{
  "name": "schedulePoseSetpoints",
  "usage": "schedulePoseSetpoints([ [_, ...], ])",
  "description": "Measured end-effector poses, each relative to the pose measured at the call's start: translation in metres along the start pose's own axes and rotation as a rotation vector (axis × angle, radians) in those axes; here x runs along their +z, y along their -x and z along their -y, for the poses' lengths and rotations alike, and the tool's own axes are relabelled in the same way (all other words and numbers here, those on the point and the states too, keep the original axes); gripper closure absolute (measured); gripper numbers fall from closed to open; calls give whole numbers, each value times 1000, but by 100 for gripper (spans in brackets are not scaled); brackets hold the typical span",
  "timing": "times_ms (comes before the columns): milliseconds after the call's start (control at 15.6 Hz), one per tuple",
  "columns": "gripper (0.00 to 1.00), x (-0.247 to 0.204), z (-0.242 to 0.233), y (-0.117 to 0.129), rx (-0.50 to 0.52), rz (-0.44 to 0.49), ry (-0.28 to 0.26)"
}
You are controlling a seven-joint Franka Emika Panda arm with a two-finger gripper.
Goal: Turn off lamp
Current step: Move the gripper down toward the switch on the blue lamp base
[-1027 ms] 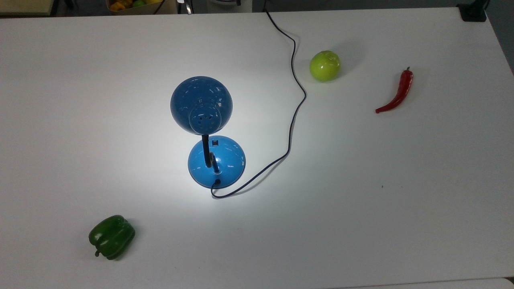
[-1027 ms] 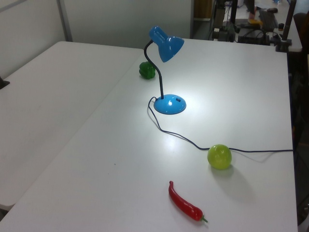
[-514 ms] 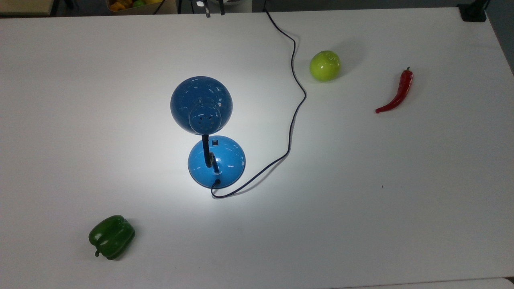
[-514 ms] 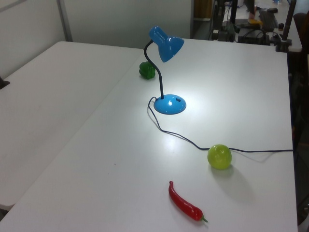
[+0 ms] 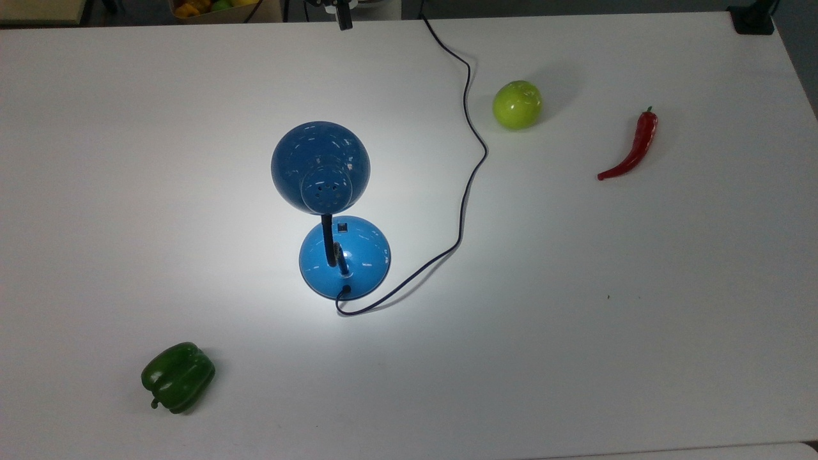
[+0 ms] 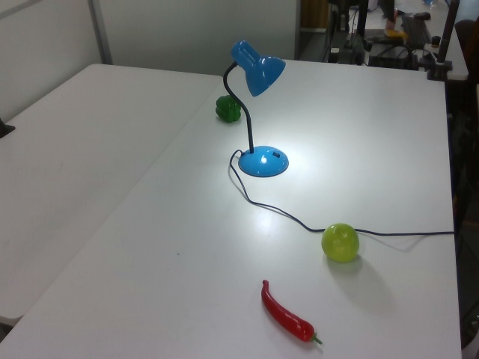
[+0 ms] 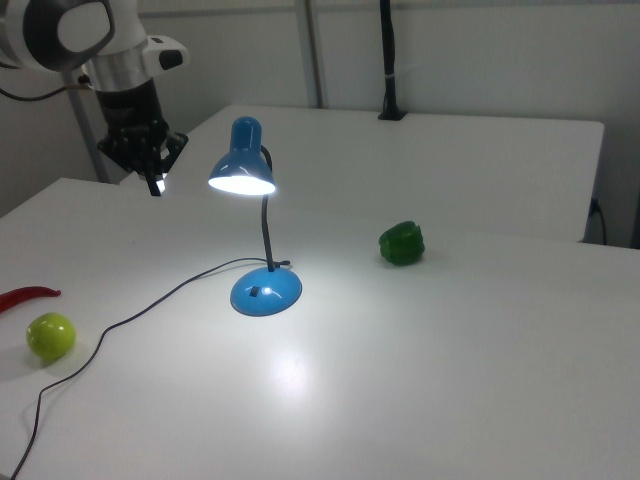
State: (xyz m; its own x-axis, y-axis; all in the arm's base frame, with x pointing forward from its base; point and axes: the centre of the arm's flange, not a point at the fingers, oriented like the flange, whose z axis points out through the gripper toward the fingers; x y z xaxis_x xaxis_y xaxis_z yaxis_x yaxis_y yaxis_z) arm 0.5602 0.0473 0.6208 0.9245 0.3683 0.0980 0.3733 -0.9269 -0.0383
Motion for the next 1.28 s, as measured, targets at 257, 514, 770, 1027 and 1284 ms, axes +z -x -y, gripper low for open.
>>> schedulePoseSetpoints([
  [257, 99, 4, 2, 0, 21, 8, -14],
  [514, 99, 25, 6, 4, 42, 61, -30],
  [770, 99, 54, 7, 10, 52, 120, -46],
  [1027, 99, 81, 6, 16, 65, 171, -59],
  [1284, 99, 110, -1, 15, 99, 135, -42],
])
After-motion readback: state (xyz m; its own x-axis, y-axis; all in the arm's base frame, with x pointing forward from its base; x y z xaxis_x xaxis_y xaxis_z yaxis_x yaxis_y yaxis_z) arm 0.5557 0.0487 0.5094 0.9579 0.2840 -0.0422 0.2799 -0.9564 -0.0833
